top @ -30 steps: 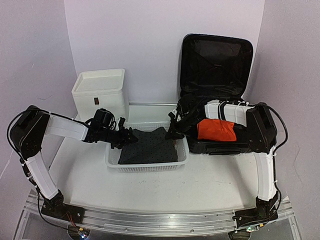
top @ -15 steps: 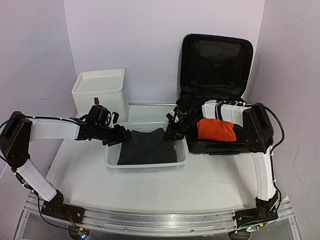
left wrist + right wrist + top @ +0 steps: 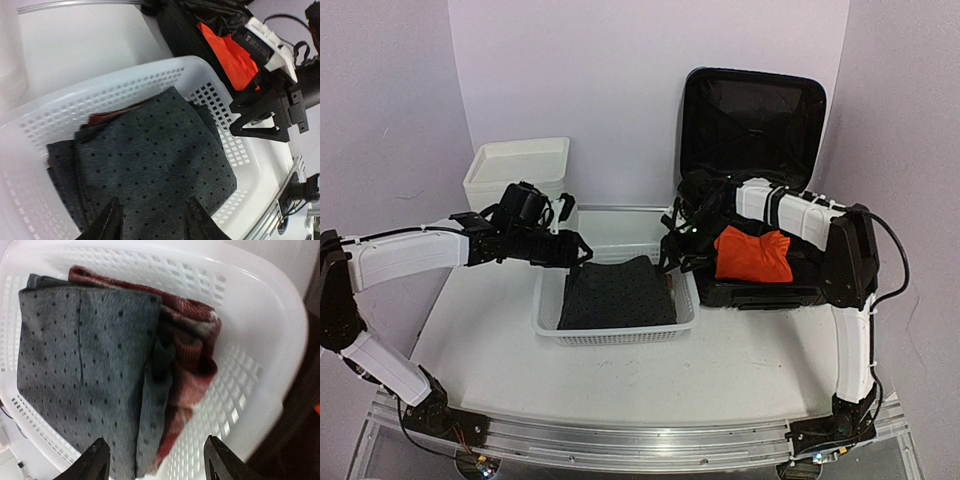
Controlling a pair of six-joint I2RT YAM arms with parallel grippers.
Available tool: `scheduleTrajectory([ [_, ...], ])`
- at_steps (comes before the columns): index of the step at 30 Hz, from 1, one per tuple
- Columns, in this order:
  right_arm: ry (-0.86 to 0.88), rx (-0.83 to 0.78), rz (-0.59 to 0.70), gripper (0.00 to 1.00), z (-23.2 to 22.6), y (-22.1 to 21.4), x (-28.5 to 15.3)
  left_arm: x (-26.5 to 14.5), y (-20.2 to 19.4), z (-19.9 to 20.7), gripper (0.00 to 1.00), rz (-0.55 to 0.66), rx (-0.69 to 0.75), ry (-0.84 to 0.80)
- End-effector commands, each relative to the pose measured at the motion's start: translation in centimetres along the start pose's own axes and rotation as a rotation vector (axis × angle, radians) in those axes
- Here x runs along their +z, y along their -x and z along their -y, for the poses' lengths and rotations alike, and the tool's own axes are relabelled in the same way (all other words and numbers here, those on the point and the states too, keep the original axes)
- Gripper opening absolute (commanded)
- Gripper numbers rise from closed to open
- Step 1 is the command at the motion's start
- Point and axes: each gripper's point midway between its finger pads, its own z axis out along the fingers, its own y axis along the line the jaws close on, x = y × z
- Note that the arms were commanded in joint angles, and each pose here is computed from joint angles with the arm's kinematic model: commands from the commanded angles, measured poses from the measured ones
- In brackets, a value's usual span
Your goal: Open, take out, and arrange the luggage
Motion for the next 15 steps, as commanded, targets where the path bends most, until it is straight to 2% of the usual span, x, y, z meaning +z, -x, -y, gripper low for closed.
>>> scheduleTrajectory([
  [1,0.126,-0.095,-0.007,0.65,-5.2,-1.4,-3.3,2.9,-2.2,3.1,0.41,-0.118,0.019,-0.132],
  [4,0.318,-0.08,-0.041,0.65,-8.7,-2.5,-1.8,5.0,-4.3,2.2,0.41,-0.189,-0.042,-0.121],
  [5,0.321,-0.059,-0.064,0.65,-8.5,-3.2,-0.6,5.5,-5.0,1.7,0.41,-0.206,-0.047,-0.106],
  [8,0.246,-0.04,-0.1,0.65,-6.2,-4.2,1.9,6.3,-6.4,0.3,0.41,-0.235,-0.054,-0.06],
  [11,0.079,-0.051,-0.078,0.65,-3.1,-3.9,3.0,6.6,-7.1,-0.4,0.42,-0.244,-0.04,-0.035],
  [15,0.078,-0.103,-0.029,0.67,-4.2,-2.6,-0.3,5.6,-6.4,0.0,0.44,-0.231,-0.006,-0.044],
])
